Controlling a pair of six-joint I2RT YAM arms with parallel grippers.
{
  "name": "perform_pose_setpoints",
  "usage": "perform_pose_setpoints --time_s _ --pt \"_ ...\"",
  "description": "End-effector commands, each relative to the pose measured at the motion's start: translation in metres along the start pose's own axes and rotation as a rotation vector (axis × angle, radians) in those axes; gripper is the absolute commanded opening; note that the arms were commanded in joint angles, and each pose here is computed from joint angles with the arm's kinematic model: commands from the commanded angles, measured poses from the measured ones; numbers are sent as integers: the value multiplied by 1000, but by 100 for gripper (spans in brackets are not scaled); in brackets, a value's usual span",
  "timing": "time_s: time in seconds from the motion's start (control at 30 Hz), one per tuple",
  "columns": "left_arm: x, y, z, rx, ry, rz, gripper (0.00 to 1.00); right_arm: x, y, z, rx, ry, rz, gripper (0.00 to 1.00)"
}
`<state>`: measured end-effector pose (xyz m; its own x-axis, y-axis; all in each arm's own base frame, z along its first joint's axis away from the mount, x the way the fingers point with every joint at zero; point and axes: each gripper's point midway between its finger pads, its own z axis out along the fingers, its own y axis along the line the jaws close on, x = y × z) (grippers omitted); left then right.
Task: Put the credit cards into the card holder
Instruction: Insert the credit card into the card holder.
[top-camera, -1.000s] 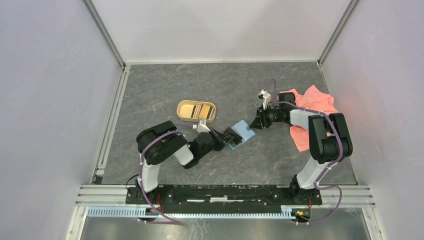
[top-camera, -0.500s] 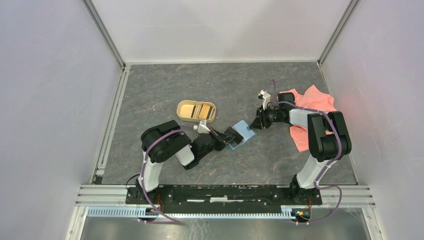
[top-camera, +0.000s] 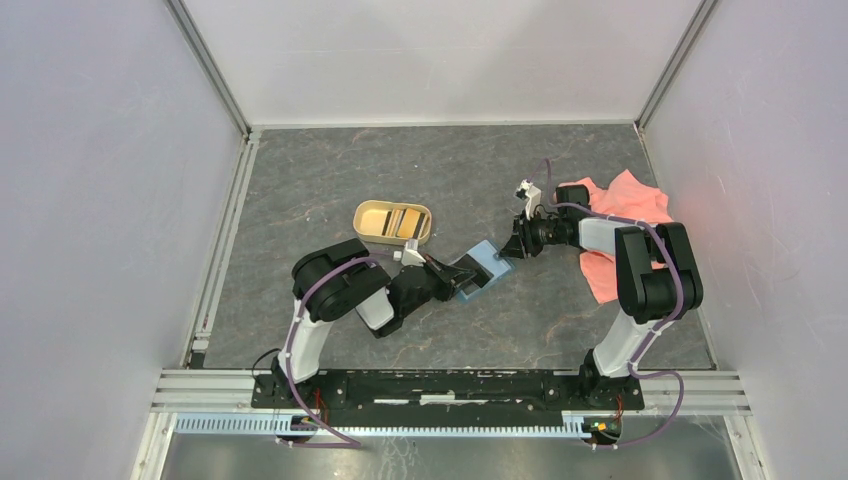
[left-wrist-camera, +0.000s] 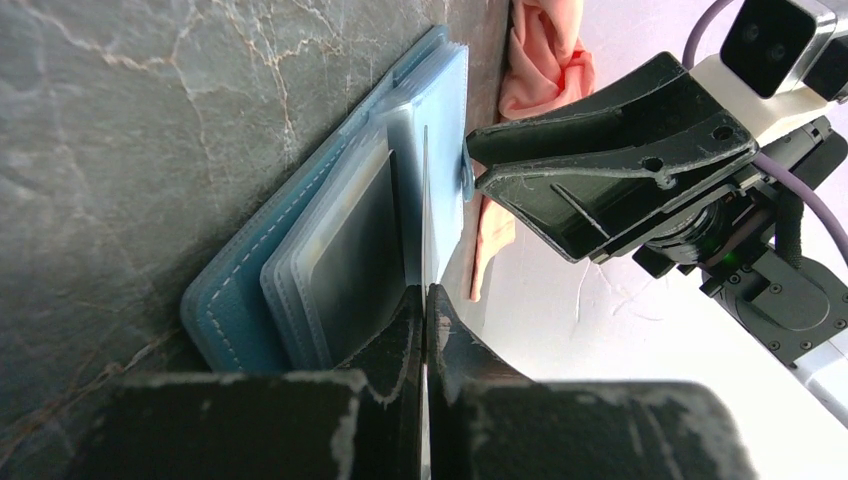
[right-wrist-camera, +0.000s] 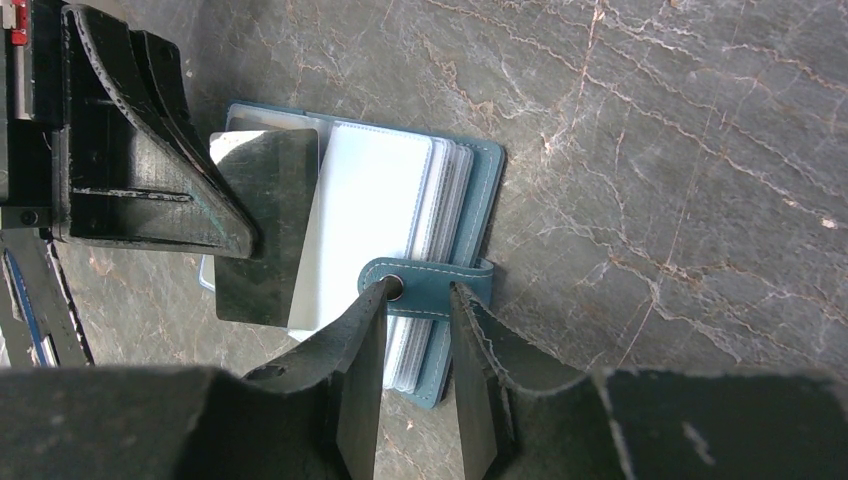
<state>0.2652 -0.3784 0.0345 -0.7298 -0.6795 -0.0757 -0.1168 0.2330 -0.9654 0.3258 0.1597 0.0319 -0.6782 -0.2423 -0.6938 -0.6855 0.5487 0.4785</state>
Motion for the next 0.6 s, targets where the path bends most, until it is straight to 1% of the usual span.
perform_pose_setpoints --time_s 0.0,0.2,0.37,0.57 --pt "4 2 2 1 10 -47 2 -6 -2 0 -1 -4 -7 35" --pt "12 5 4 -4 50 -102 2 -8 -2 -1 0 -7 -8 35" --pt "12 4 6 -1 54 -117 2 -7 -2 -1 -4 -6 -7 35" --pt "19 9 13 -10 92 -134 2 -8 -1 -1 -5 -8 -8 35"
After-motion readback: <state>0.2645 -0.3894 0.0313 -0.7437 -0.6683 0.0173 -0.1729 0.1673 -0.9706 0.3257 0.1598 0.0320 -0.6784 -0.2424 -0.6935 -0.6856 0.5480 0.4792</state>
